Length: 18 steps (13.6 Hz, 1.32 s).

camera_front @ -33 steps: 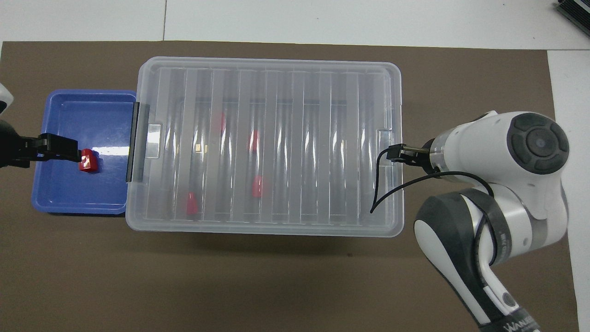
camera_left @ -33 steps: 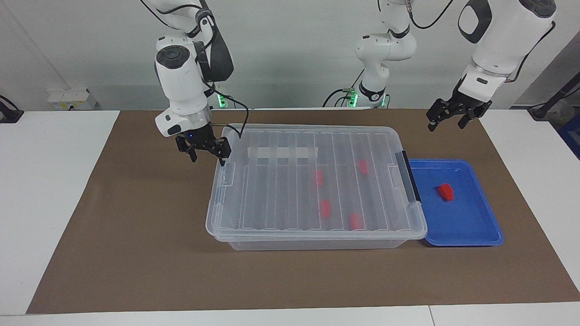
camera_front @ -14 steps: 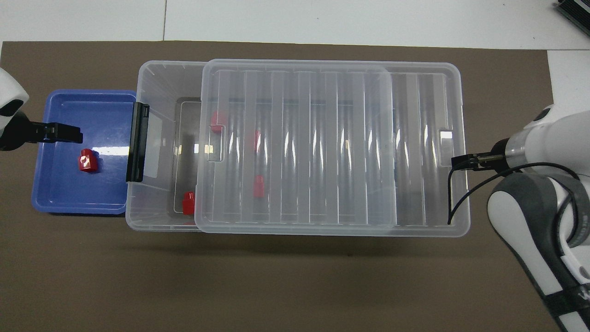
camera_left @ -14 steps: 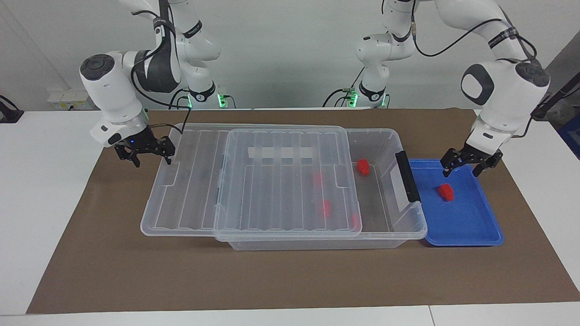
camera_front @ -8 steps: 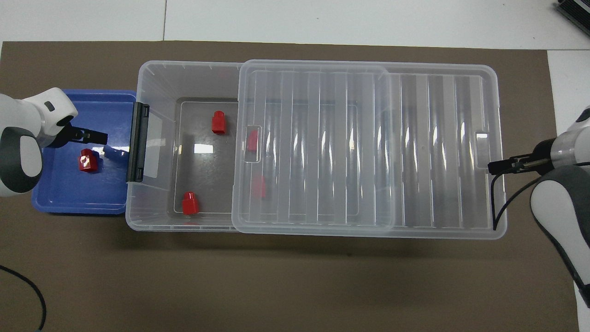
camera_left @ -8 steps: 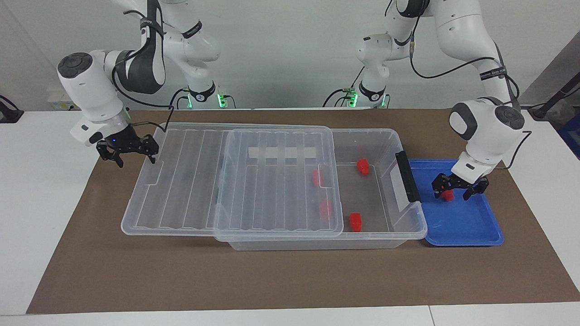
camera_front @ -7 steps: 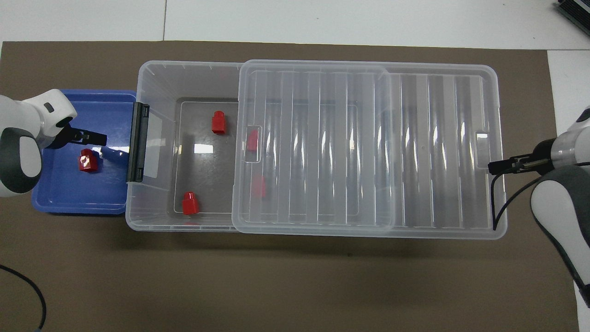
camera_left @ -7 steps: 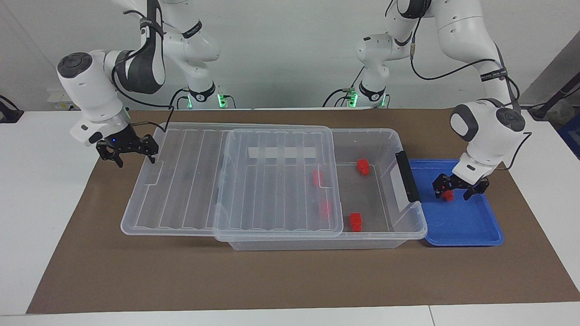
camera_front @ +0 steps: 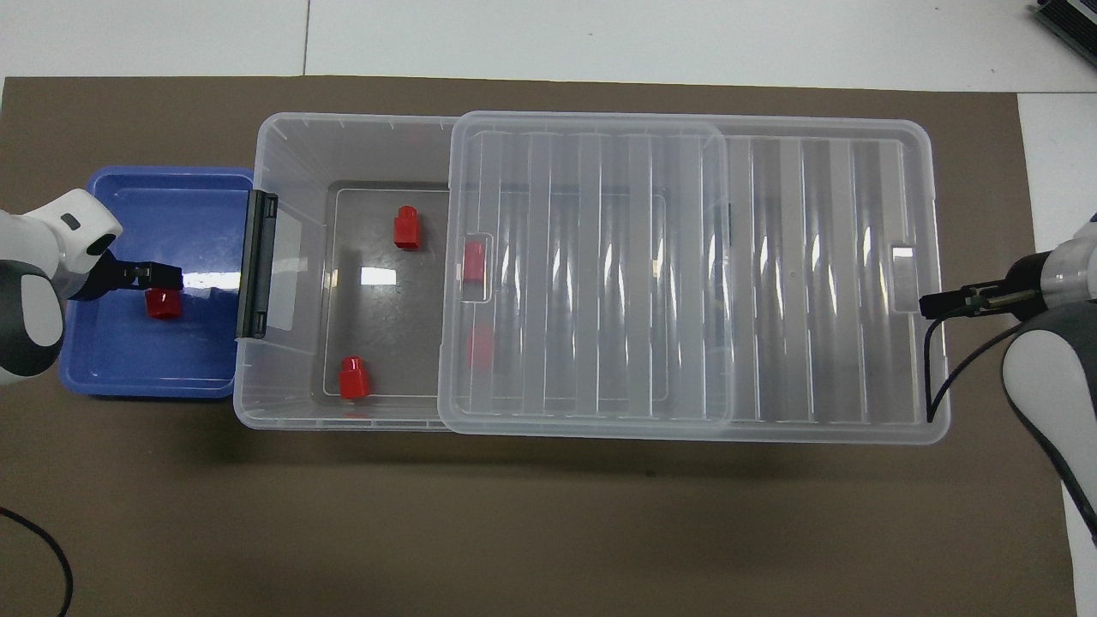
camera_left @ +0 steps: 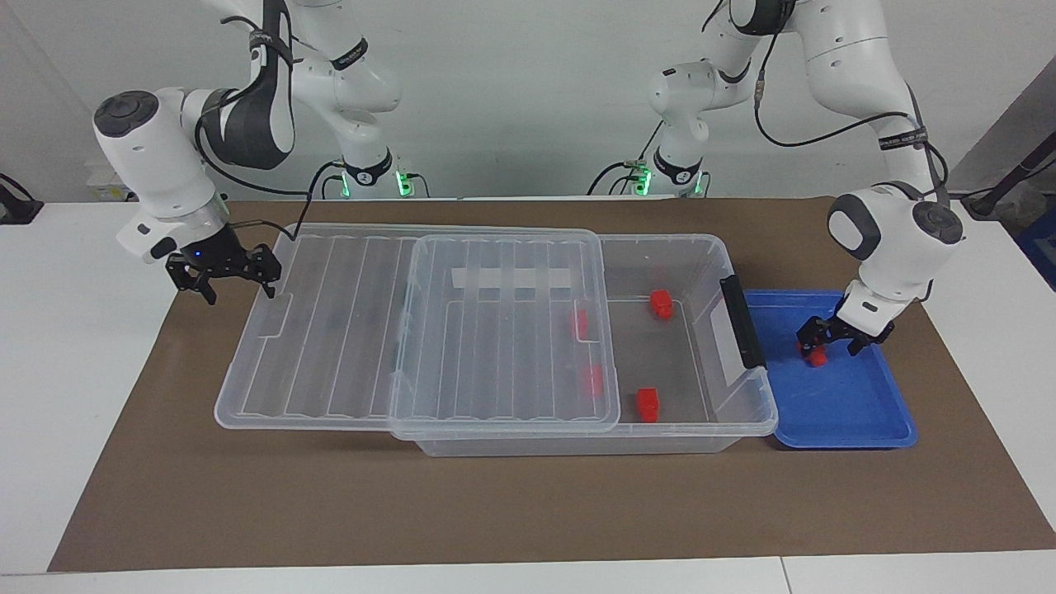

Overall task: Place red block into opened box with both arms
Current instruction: 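Grasp the red block in the blue tray with the left gripper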

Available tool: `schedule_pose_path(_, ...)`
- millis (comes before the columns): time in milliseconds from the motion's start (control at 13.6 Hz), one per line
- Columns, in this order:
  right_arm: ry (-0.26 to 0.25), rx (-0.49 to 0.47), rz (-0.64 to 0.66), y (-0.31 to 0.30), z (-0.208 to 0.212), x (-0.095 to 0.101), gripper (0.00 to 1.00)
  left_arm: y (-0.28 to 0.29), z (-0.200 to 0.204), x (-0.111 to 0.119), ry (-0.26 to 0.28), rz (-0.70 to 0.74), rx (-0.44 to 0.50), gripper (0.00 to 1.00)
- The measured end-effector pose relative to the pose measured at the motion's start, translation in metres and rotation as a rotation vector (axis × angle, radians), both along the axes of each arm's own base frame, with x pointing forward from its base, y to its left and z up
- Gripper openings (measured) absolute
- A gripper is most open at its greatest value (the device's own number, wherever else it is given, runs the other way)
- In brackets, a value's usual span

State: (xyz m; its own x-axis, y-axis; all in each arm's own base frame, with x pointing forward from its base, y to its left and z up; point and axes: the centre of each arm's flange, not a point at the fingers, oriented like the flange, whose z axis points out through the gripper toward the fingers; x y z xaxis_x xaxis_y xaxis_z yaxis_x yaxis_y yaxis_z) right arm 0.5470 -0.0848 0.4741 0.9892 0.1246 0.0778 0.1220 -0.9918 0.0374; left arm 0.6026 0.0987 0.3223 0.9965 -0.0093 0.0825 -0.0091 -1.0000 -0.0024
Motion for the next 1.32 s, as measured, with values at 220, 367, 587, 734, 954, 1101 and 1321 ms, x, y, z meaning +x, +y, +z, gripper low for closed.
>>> schedule_pose_path(220, 0.013, 0.007, -0.070, 0.003, 0.027, 0.004, 1.00, -0.009, -0.010, -0.005, 0.002, 0.077, -0.010, 1.00)
schedule_pose_path(367, 0.030, 0.015, -0.152, 0.015, 0.041, 0.005, 1.00, -0.008, -0.012, -0.006, 0.003, 0.092, -0.011, 1.00)
schedule_pose_path(587, 0.061, 0.019, -0.242, 0.050, 0.064, 0.004, 1.00, -0.005, -0.013, -0.007, 0.004, 0.099, -0.010, 0.87)
schedule_pose_path(734, 0.066, -0.001, -0.229, 0.074, 0.089, 0.003, 1.00, -0.004, -0.013, -0.007, 0.003, 0.099, -0.010, 0.80)
schedule_pose_path(954, 0.045, -0.010, -0.267, 0.096, 0.130, 0.001, 1.00, -0.005, -0.013, -0.007, 0.004, 0.099, -0.010, 0.43)
schedule_pose_path(1101, 0.040, -0.007, -0.302, 0.097, 0.150, 0.000, 1.00, -0.005, -0.013, -0.007, 0.004, 0.099, -0.010, 0.34)
schedule_pose_path(1321, 0.047, -0.007, -0.313, 0.095, 0.163, 0.005, 1.00, -0.008, -0.010, -0.006, 0.001, 0.095, -0.011, 0.34)
